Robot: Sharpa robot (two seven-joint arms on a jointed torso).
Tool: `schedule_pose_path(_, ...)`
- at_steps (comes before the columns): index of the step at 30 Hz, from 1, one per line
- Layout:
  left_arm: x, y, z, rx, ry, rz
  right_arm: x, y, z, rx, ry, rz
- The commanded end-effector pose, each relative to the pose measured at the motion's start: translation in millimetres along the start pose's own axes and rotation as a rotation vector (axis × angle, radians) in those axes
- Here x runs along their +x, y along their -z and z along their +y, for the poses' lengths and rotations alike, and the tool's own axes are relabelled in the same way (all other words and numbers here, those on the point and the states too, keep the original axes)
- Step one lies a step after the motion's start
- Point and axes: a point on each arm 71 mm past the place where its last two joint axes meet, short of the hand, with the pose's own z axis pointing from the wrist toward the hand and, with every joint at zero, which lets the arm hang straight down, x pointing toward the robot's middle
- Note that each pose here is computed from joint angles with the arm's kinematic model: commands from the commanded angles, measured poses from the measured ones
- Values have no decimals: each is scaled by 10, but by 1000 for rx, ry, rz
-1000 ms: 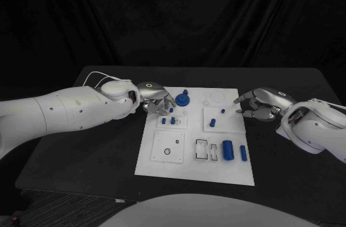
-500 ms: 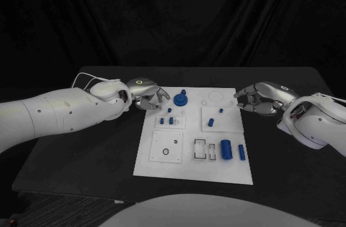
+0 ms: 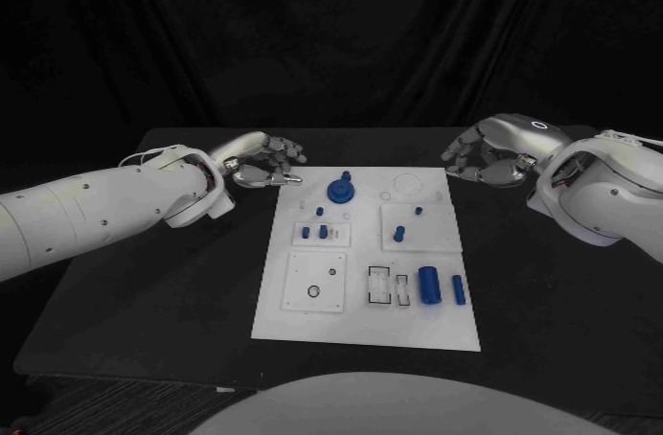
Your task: Assemble the parts on the task board
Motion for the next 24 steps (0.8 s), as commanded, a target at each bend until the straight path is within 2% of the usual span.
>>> schedule_pose_path(1, -27, -15, -126, 136, 487, -29, 18, -47, 49, -2, 126, 42)
schedule_pose_path(5, -39, -18, -192, 198, 670, -73, 79, -95, 110, -34, 164, 58)
schedule_pose_path(11, -23, -5, -297, 288, 917, -148, 274, -92, 160, -79, 186, 93)
schedule_pose_path(17, -10, 38, -336, 334, 1000, -195, 437, -109, 180, -99, 184, 126)
schedule_pose_path(24, -12, 62, -345, 348, 1007, -235, 549, -127, 180, -107, 181, 153)
